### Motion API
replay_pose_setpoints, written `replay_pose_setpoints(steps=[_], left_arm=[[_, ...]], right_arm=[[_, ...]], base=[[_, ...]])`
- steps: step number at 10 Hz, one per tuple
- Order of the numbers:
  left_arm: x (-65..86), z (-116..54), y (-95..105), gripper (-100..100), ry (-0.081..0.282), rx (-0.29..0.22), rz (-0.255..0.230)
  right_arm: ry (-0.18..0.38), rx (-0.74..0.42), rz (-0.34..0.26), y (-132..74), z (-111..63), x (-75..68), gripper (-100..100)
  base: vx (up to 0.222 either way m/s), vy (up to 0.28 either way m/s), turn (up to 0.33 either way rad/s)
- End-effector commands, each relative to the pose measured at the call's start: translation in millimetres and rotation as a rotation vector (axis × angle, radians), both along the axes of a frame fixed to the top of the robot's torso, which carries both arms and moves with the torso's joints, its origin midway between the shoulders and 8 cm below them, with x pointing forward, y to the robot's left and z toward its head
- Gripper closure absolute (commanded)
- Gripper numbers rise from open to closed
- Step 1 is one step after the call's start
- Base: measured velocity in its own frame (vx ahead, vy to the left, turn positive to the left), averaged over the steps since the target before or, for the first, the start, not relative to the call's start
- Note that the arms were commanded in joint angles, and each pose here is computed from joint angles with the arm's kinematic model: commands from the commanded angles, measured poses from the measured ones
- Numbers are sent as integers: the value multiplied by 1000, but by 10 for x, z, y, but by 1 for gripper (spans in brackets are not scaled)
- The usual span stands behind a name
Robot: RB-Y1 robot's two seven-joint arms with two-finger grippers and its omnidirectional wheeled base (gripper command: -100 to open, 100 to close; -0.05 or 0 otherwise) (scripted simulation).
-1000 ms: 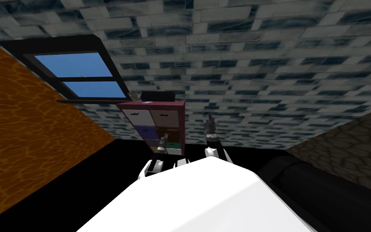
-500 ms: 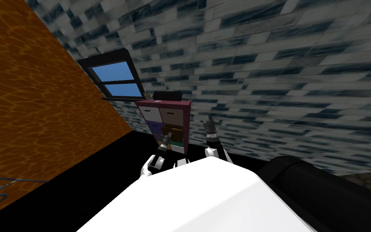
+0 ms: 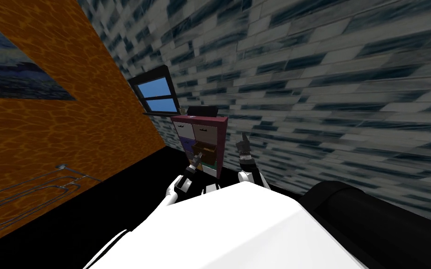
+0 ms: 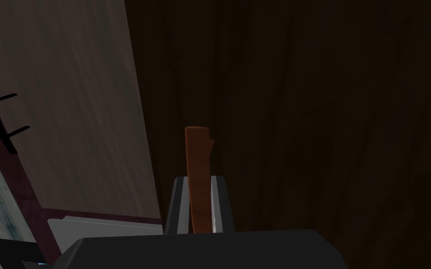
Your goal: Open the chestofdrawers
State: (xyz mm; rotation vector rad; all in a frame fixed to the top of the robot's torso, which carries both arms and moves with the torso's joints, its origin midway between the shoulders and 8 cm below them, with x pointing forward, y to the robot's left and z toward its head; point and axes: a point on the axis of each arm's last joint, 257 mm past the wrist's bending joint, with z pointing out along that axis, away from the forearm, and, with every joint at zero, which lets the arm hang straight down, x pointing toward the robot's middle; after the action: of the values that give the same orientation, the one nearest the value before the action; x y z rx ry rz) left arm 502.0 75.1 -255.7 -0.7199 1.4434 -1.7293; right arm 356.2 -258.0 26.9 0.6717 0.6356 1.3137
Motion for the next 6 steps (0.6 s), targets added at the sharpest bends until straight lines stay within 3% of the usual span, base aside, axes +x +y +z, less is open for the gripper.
replay_pose_setpoints(steps=[1,2,3,4,5,6], left_arm=[[-30,37,-6,100,-8,1,-16],[-49,59,-11,100,-13,2,-26],[-46,88,-273,-100,-5,-7,-68],[-72,122,-515,-100,1,-16,-113],[-67,145,-538,-100,-3,-15,-118],[-100,203,-799,-100,-2,-20,-169]], right_arm=[[0,0,0,0,1,0,0],[0,0,0,0,0,0,0],[0,0,0,0,0,0,0],[0,0,0,-1,-1,0,0],[0,0,0,-1,-1,0,0],[0,0,0,0,0,0,0]], base=[[-161,85,47],[-167,97,52],[-69,56,298],[24,9,448],[55,-14,274],[52,-18,394]])
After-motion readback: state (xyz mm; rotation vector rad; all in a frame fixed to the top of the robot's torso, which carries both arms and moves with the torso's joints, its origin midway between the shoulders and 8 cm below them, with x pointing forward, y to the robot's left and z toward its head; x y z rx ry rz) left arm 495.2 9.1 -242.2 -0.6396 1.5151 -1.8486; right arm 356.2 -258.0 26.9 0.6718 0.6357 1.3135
